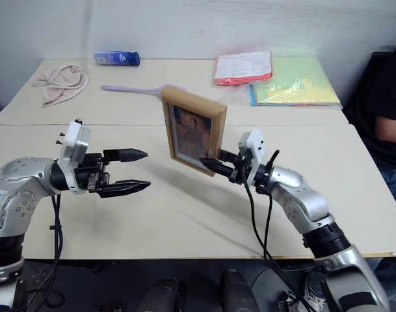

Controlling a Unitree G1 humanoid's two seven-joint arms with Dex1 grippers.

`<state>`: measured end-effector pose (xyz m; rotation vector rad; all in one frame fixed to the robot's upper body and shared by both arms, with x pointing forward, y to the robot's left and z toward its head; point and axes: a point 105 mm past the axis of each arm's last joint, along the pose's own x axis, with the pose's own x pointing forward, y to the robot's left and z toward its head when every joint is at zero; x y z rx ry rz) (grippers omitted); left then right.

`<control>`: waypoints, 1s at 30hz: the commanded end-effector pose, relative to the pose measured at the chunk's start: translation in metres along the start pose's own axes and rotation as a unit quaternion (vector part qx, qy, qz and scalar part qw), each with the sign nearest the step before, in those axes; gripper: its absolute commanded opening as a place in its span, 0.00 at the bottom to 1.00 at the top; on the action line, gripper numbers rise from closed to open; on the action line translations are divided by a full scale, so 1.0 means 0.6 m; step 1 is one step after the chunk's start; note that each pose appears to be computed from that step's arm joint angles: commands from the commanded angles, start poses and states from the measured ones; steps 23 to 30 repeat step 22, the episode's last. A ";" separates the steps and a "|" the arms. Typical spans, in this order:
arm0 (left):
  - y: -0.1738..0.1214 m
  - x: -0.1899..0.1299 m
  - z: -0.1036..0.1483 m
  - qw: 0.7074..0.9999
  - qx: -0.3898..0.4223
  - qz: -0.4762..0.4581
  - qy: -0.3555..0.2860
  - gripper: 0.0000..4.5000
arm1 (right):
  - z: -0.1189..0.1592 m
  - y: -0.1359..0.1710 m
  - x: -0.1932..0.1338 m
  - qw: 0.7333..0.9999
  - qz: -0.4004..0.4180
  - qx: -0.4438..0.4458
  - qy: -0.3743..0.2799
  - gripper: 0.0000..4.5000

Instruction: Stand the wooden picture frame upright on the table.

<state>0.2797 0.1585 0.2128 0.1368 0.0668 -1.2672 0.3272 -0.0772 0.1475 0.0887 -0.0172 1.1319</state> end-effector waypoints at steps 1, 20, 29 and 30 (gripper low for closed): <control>0.000 0.003 0.011 1.000 0.021 -0.005 -0.001 1.00 | -0.015 -0.003 -0.006 0.999 -0.005 0.040 -0.001 0.28; 0.043 -0.006 -0.004 1.000 0.012 0.011 0.018 1.00 | 0.130 0.057 -0.237 0.993 -0.017 -0.029 0.110 0.99; 0.050 -0.004 -0.001 0.999 0.025 0.014 0.017 1.00 | 0.135 0.067 -0.248 0.993 -0.019 -0.023 0.118 0.99; 0.050 -0.004 -0.001 0.999 0.025 0.014 0.017 1.00 | 0.135 0.067 -0.248 0.993 -0.019 -0.023 0.118 0.99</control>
